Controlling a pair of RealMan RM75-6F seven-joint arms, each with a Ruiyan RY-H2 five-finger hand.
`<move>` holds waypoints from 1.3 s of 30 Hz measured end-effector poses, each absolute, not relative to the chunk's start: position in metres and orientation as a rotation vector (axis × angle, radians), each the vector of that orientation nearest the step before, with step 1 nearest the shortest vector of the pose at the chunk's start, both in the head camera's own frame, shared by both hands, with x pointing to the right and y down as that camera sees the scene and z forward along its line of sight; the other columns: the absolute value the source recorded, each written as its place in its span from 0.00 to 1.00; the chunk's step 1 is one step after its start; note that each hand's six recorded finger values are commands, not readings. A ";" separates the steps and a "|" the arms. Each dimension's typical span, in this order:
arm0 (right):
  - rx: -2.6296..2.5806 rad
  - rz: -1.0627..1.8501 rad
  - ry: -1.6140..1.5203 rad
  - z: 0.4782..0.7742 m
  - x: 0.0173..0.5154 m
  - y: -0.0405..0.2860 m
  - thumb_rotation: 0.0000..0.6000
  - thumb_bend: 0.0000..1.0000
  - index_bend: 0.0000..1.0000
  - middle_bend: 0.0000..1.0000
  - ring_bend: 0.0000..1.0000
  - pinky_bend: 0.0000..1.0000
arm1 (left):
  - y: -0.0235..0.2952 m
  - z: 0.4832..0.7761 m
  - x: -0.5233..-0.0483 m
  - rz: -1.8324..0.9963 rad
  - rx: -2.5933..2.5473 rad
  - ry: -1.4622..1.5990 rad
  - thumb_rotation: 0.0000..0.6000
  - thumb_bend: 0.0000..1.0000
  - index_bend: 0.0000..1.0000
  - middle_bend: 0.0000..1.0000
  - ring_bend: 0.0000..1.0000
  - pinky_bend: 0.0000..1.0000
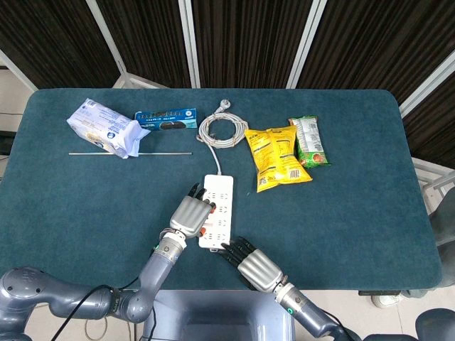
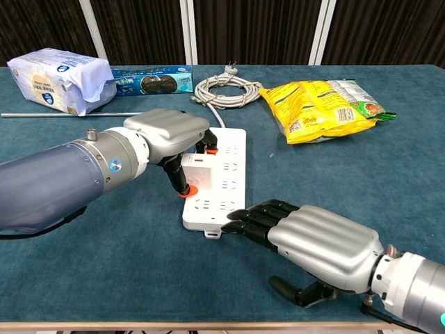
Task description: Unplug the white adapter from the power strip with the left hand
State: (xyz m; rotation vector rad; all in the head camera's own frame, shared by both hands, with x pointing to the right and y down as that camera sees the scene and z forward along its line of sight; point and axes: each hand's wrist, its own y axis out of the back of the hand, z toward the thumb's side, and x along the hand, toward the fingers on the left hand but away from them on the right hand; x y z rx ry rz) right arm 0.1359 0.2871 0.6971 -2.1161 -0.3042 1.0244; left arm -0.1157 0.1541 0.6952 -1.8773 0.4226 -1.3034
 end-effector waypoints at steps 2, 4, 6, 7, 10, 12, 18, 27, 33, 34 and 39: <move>-2.117 1.025 -0.306 0.697 0.136 0.287 1.00 0.60 0.06 0.08 0.06 0.07 | 0.154 0.696 -0.116 -1.305 -1.878 0.422 1.00 0.25 0.45 0.44 0.12 0.07; -2.116 1.025 -0.305 0.698 0.136 0.287 1.00 0.60 0.06 0.08 0.06 0.07 | 0.155 0.697 -0.115 -1.305 -1.878 0.421 1.00 0.25 0.45 0.44 0.12 0.07; -2.116 1.025 -0.304 0.698 0.136 0.287 1.00 0.60 0.06 0.08 0.06 0.07 | 0.155 0.698 -0.115 -1.306 -1.879 0.419 1.00 0.25 0.45 0.44 0.12 0.07; -2.115 1.025 -0.304 0.698 0.136 0.287 1.00 0.60 0.06 0.08 0.06 0.07 | 0.156 0.698 -0.115 -1.306 -1.879 0.418 1.00 0.25 0.45 0.44 0.12 0.07; -2.116 1.030 -0.305 0.699 0.137 0.287 1.00 0.60 0.06 0.08 0.06 0.07 | 0.157 0.700 -0.113 -1.305 -1.885 0.415 1.00 0.25 0.45 0.45 0.12 0.07; -2.115 1.031 -0.304 0.699 0.138 0.287 1.00 0.60 0.06 0.08 0.06 0.07 | 0.158 0.701 -0.113 -1.305 -1.886 0.411 1.00 0.25 0.46 0.45 0.12 0.07; -2.116 1.034 -0.304 0.700 0.139 0.287 1.00 0.60 0.06 0.08 0.06 0.07 | 0.160 0.704 -0.111 -1.307 -1.888 0.401 1.00 0.28 0.48 0.48 0.12 0.07; -2.119 1.040 -0.309 0.701 0.140 0.286 1.00 0.60 0.06 0.08 0.06 0.07 | 0.161 0.705 -0.111 -1.299 -1.875 0.402 1.00 0.33 0.60 0.63 0.17 0.09; -2.122 1.041 -0.309 0.701 0.140 0.287 1.00 0.59 0.06 0.08 0.06 0.07 | 0.159 0.704 -0.115 -1.302 -1.861 0.414 1.00 0.33 0.66 0.69 0.20 0.09; -2.122 1.041 -0.309 0.701 0.140 0.287 1.00 0.60 0.06 0.08 0.06 0.07 | 0.159 0.704 -0.115 -1.302 -1.860 0.414 1.00 0.33 0.66 0.70 0.21 0.09; -2.121 1.041 -0.307 0.700 0.140 0.288 1.00 0.60 0.06 0.08 0.06 0.07 | 0.158 0.704 -0.116 -1.299 -1.857 0.422 1.00 0.33 0.67 0.71 0.21 0.09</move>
